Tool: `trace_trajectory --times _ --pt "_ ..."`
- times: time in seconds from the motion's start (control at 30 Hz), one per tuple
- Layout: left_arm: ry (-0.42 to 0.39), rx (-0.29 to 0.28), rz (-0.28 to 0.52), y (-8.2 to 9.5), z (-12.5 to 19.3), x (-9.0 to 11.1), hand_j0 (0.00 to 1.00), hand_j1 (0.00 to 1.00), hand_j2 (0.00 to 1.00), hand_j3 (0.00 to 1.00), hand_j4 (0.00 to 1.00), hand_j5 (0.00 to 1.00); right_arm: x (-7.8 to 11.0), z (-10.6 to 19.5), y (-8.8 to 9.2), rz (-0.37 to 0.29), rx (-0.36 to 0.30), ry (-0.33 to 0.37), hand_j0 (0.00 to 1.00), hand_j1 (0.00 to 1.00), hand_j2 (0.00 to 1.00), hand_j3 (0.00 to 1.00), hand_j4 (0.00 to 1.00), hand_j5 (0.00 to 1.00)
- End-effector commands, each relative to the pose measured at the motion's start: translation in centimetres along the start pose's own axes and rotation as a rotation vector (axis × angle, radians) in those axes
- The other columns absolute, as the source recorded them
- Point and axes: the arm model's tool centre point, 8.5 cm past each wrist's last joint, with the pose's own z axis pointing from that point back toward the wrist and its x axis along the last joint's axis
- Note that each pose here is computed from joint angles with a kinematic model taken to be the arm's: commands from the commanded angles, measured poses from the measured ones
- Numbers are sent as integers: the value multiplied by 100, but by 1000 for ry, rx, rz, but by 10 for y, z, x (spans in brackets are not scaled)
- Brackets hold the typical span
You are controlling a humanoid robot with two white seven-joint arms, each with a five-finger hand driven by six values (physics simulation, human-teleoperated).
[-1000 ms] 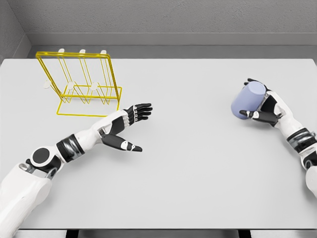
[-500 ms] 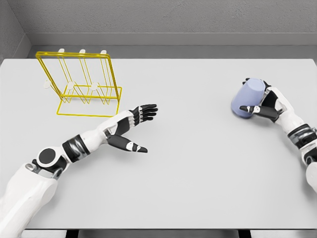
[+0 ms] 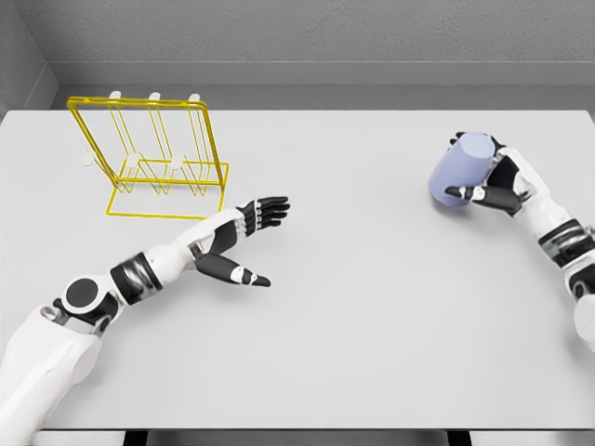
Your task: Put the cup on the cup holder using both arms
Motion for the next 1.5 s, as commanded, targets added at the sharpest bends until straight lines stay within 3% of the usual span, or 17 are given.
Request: trace_trajectory --times 0.0,0.4,0.7,0.93,1.03,1.4,1.47 --pt "-5 0 4 0 0 1 100 100 100 100 100 100 12 -8 8 7 33 -38 70 70 70 70 70 70" --pt "-5 2 2 1 0 1 100 100 100 100 100 100 18 -35 73 19 246 -65 70 70 70 70 70 70" --pt "-5 1 1 1 0 2 100 100 100 100 100 100 10 -41 109 5 348 -54 70 70 70 70 70 70" --pt "-3 4 3 2 0 1 100 100 100 100 100 100 -3 -50 145 -44 404 -56 70 70 70 70 70 70" --pt "-8 32 1 9 6 3 100 100 100 100 100 100 -9 -53 163 -66 433 -51 70 70 70 70 70 70" --pt "-3 38 -1 12 6 3 100 100 100 100 100 100 -30 -44 190 -81 492 -17 70 70 70 70 70 70" --pt "8 86 14 24 13 -4 100 100 100 100 100 100 -32 -43 193 -83 502 -12 70 70 70 70 70 70"
